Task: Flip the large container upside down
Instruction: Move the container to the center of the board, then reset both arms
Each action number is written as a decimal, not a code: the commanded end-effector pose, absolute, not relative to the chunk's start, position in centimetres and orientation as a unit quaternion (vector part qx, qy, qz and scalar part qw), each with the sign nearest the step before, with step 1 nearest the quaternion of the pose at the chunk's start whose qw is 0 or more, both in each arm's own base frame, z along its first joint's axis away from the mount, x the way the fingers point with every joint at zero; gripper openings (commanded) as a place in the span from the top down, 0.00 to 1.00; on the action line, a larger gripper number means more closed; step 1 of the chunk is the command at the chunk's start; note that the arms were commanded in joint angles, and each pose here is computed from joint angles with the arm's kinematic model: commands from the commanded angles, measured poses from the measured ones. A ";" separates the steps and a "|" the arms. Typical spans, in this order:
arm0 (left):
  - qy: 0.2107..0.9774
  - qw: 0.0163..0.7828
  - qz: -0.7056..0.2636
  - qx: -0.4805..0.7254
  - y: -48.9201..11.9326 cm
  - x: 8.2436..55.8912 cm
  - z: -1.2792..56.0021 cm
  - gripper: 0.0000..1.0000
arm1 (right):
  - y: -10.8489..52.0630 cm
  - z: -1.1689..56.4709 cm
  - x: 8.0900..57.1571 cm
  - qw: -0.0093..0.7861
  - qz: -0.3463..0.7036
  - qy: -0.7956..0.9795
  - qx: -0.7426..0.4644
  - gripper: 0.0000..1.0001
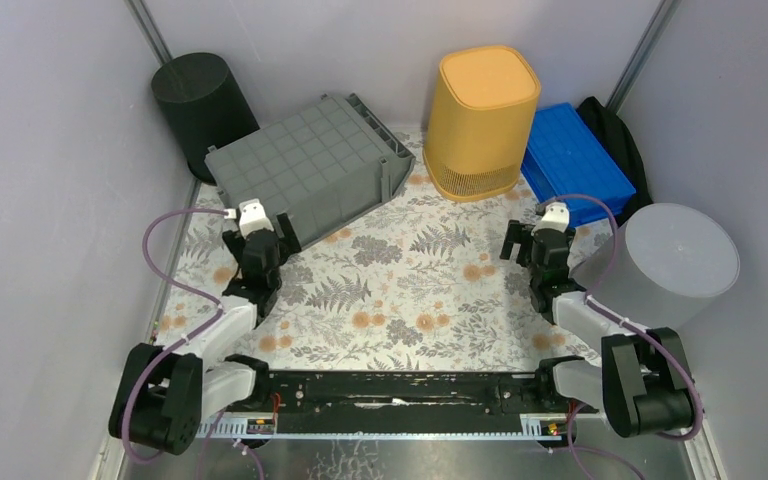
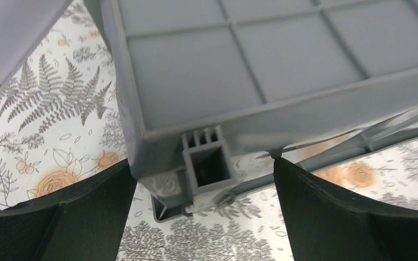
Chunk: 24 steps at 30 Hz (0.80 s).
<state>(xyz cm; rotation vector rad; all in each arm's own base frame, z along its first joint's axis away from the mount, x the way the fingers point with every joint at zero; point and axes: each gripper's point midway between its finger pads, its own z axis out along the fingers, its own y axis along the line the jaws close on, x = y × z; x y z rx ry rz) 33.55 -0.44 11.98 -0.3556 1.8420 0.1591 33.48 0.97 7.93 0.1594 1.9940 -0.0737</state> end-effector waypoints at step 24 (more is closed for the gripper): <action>0.735 0.670 0.038 -0.094 1.2 37.0 11.5 0.00 | -4.6 9.2 34.6 0.657 -0.121 0.725 0.167 0.01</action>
